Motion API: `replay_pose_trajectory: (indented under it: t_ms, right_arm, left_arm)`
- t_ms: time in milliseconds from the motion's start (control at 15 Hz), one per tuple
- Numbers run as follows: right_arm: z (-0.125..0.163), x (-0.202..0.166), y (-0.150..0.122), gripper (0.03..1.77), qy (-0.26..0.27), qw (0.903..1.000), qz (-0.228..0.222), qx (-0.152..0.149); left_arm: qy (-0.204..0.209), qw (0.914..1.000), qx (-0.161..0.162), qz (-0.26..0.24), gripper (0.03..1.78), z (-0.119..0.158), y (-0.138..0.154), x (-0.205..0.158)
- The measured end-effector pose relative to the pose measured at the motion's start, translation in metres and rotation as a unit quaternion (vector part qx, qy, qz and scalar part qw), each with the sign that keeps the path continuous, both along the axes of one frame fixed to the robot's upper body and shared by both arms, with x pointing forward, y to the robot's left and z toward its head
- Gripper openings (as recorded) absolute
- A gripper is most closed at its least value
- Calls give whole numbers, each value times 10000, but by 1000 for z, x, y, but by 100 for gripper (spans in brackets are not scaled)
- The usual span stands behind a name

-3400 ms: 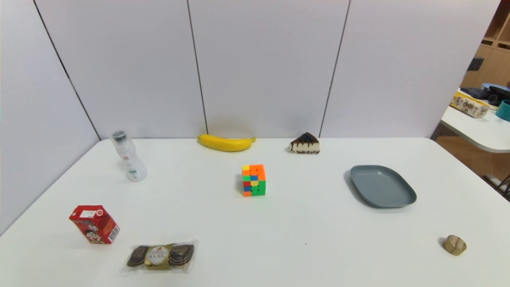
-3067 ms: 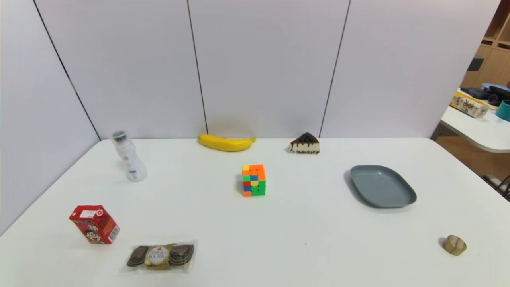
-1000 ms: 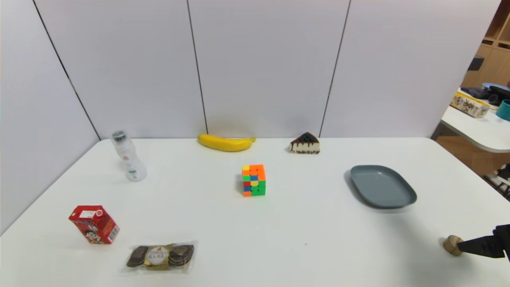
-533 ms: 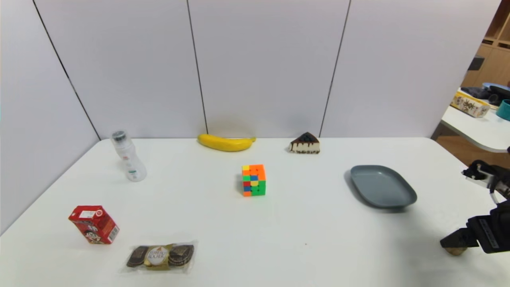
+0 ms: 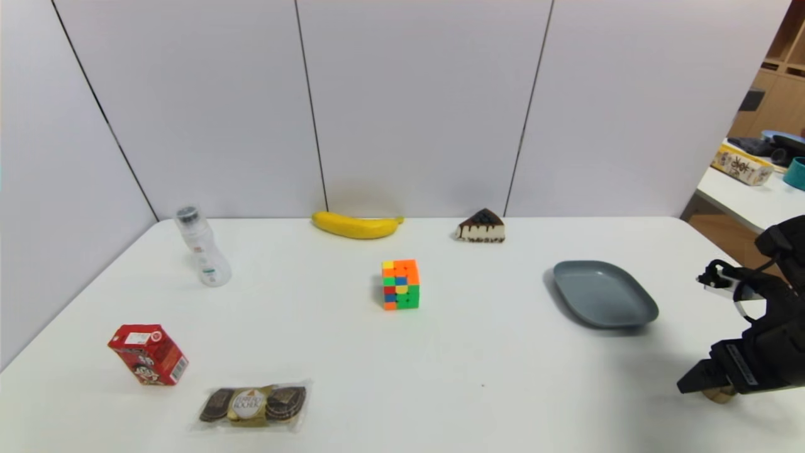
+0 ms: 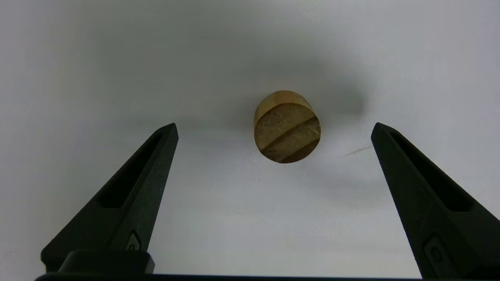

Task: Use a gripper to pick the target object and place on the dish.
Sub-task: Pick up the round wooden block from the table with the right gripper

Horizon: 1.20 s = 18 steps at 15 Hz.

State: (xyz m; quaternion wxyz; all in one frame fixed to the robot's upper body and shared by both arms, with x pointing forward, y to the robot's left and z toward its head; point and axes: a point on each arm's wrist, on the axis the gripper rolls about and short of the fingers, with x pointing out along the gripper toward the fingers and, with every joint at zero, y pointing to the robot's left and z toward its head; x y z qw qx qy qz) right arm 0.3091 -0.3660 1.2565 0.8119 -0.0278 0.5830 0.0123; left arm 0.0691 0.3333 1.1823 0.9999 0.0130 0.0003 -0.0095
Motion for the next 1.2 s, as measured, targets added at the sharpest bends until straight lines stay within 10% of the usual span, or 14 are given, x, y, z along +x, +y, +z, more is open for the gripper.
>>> replay_pose_trajectory:
  t_ms: [600,1200]
  right_arm:
    - [-9,7,0,171,192,9998,15,18]
    - [-7,10,0,47,156,9999,18,15]
  left_arm:
    - [0,10000,0,0,169,0,0,0]
    - [0,10000,4,0,169,0,0,0]
